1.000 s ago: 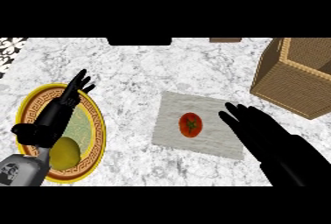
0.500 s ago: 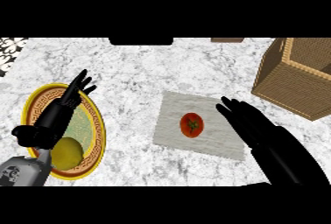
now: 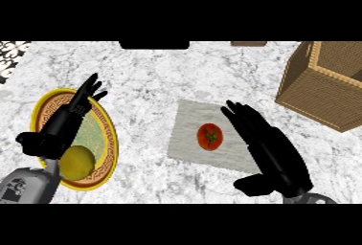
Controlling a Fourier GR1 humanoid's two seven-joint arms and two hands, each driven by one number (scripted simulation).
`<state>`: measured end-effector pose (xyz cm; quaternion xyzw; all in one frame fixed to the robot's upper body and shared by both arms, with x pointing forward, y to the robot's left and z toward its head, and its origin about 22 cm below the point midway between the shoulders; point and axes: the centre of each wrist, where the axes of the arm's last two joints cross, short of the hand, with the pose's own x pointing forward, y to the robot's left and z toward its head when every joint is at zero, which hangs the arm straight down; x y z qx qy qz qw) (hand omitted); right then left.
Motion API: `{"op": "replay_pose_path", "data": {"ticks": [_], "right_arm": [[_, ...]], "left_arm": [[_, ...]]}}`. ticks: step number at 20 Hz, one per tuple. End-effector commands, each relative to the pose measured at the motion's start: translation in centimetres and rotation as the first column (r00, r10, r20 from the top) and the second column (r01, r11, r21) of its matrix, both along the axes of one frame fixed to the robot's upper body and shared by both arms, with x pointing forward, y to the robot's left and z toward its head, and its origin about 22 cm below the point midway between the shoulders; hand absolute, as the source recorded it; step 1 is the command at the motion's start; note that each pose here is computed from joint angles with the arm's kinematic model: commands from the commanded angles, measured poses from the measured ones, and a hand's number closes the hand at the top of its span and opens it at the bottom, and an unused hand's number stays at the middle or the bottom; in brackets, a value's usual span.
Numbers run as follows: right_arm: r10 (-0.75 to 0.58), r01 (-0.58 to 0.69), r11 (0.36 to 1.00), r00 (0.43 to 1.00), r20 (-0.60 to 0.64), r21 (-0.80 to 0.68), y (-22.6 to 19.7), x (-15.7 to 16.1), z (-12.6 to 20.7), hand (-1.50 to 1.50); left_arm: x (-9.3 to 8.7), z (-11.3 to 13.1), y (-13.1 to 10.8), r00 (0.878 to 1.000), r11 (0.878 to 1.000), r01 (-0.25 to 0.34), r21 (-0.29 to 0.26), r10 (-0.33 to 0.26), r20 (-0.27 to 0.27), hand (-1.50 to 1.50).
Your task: Pick the tomato from the placemat and place it in the basket
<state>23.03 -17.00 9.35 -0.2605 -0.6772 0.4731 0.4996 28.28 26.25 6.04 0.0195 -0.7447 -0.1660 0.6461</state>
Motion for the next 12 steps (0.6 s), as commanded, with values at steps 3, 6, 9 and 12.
{"op": "replay_pose_path", "data": {"ticks": [3, 6, 9, 12], "right_arm": [[-0.024, 0.024, 1.0, 0.999, 0.028, -0.004, 0.6, 1.9, -3.7, -1.5], [0.016, -0.017, 1.0, 1.0, 0.014, 0.0, 0.4, 2.6, -5.3, -1.5], [0.047, -0.049, 0.998, 0.998, 0.043, 0.039, 0.0, 2.8, -2.6, -1.5], [0.076, -0.079, 0.995, 0.996, 0.042, 0.061, 0.5, 0.6, -3.1, -1.5]], "left_arm": [[-1.0, 0.2, -0.4, 1.0, 1.0, -0.003, 0.01, 0.003, 0.012, 0.0], [0.0, -0.5, 1.2, 1.0, 1.0, 0.002, 0.005, -0.002, -0.004, 0.0], [-0.5, 0.4, -0.3, 1.0, 1.0, 0.001, 0.01, -0.001, 0.015, 0.0], [-0.5, -0.4, -1.2, 1.0, 1.0, 0.007, 0.014, -0.007, 0.002, 0.0]]}}
